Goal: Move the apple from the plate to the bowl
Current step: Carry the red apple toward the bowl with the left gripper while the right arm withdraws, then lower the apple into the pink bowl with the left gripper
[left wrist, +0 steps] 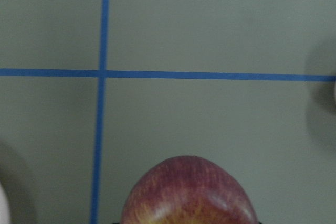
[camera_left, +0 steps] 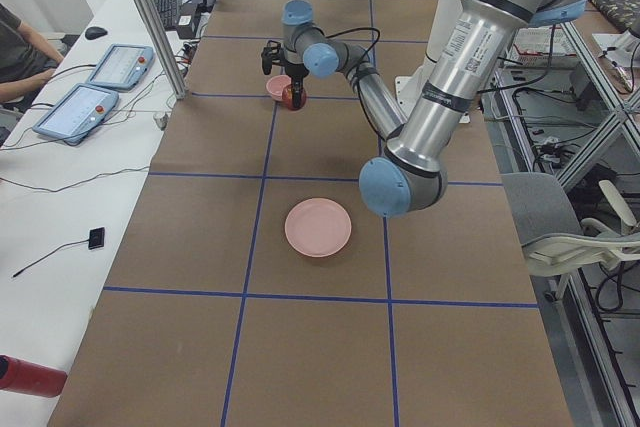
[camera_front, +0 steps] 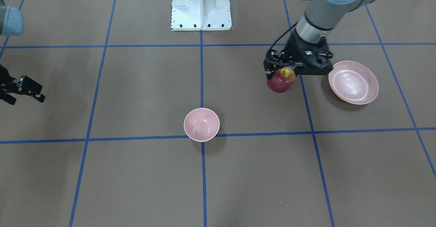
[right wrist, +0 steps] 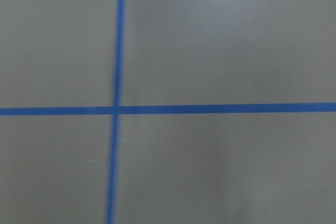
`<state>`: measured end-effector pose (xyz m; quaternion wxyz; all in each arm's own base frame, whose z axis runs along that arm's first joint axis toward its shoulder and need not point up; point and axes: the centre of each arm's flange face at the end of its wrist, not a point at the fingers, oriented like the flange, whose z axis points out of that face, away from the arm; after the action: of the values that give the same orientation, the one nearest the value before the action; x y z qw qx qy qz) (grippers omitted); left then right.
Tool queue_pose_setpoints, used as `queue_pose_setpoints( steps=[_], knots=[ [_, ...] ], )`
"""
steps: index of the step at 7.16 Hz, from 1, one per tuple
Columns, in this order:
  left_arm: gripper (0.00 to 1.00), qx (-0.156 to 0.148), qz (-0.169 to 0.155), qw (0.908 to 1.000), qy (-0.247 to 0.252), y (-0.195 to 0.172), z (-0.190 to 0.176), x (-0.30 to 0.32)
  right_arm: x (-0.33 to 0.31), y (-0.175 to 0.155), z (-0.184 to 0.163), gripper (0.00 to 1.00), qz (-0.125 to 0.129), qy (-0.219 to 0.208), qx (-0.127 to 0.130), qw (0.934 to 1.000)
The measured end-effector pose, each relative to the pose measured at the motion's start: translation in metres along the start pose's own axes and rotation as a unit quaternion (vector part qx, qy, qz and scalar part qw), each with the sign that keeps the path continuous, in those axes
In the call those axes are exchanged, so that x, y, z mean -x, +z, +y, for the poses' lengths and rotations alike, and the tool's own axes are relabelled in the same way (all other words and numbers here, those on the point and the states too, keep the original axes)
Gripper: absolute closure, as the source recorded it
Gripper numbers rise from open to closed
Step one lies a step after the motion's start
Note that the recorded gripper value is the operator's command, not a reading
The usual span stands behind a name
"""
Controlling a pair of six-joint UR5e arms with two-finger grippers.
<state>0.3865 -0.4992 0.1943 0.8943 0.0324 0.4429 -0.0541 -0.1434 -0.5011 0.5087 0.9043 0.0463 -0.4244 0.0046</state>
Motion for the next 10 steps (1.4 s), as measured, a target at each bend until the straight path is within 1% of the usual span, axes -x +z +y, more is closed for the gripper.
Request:
queue_pose_setpoints(
  steps=[1,2,3,4,5,6,9,10],
  knots=[
    [1.00,-0.006,-0.014,0.9998,-0.010,0.020,-0.015,-0.064,-0.028,-0.007,0.009,0.00,0.006,-0.011,0.000,0.9999],
    [1.00,-0.006,-0.028,0.9995,-0.014,0.038,-0.029,-0.121,-0.039,-0.009,0.015,0.00,0.008,-0.015,0.001,0.9999],
    [1.00,-0.002,-0.037,0.9993,-0.012,0.057,-0.037,-0.161,-0.043,-0.011,0.018,0.00,0.007,-0.016,0.001,0.9998],
    [1.00,-0.003,-0.037,0.9993,-0.006,0.082,-0.043,-0.184,-0.044,-0.012,0.020,0.00,0.006,-0.017,0.002,0.9998],
    [1.00,-0.008,-0.036,0.9993,-0.001,0.101,-0.049,-0.198,-0.044,-0.012,0.022,0.00,0.005,-0.018,0.002,0.9998],
    [1.00,-0.010,-0.037,0.9993,0.000,0.113,-0.053,-0.203,-0.043,-0.012,0.024,0.00,0.005,-0.019,0.003,0.9998],
    [1.00,-0.005,-0.050,0.9987,-0.001,0.132,-0.056,-0.201,-0.043,-0.011,0.025,0.00,0.005,-0.019,0.005,0.9998],
    [0.90,0.000,-0.054,0.9985,-0.002,0.139,-0.052,-0.200,-0.043,-0.011,0.025,0.00,0.005,-0.019,0.005,0.9998]
  ],
)
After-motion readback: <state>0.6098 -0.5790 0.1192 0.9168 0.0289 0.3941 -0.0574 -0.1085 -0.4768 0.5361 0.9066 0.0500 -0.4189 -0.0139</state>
